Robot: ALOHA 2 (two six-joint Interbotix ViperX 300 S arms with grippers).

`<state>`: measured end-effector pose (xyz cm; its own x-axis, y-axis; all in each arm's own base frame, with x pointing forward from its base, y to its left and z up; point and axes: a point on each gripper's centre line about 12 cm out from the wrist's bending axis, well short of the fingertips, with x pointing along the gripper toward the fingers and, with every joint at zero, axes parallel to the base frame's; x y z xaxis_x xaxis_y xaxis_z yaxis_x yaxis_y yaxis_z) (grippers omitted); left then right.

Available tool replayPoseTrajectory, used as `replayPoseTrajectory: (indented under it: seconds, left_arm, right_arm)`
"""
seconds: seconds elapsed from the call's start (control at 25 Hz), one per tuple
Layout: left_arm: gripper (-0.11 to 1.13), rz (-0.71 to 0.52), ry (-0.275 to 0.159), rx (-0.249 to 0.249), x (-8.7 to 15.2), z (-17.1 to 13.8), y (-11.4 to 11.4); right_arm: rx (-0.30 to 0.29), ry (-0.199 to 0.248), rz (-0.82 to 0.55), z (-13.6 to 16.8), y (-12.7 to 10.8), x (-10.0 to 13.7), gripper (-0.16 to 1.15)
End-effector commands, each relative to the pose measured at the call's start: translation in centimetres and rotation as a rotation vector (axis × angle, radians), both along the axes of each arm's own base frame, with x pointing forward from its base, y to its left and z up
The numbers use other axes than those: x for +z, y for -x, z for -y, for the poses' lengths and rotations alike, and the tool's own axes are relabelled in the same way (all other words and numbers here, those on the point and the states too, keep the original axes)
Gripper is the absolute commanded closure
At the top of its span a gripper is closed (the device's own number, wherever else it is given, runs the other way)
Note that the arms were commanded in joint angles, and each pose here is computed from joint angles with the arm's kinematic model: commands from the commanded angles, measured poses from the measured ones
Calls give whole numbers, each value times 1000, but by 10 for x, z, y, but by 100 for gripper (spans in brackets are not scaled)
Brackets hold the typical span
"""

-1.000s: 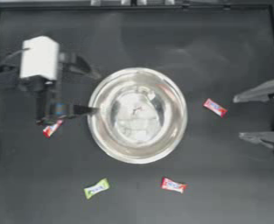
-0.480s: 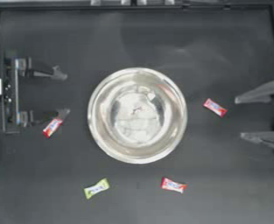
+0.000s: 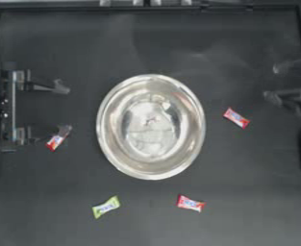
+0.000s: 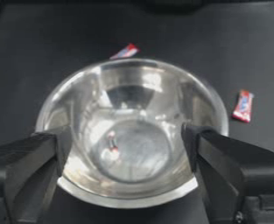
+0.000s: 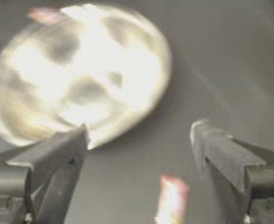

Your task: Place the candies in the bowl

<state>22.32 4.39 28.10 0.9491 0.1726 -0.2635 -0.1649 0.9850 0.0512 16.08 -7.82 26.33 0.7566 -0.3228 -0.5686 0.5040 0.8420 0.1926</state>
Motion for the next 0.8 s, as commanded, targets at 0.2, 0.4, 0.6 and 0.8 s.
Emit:
replayPoseTrajectory:
  seconds: [0.2,0.4,0.6,0.8]
  left_arm:
    - [0,25,9,9,0,1,6]
    - [0,37,9,14,-1,1,10]
    - [0,46,19,22,-4,1,13]
    - [0,48,26,26,-5,1,13]
  right_arm:
    - [-78,-141,-193,24,-17,-19,-1]
    - [-82,-201,-276,30,-28,-30,-1]
    - [-66,-240,-381,33,-37,-54,-1]
    - [-31,-215,-445,31,-48,-73,-1]
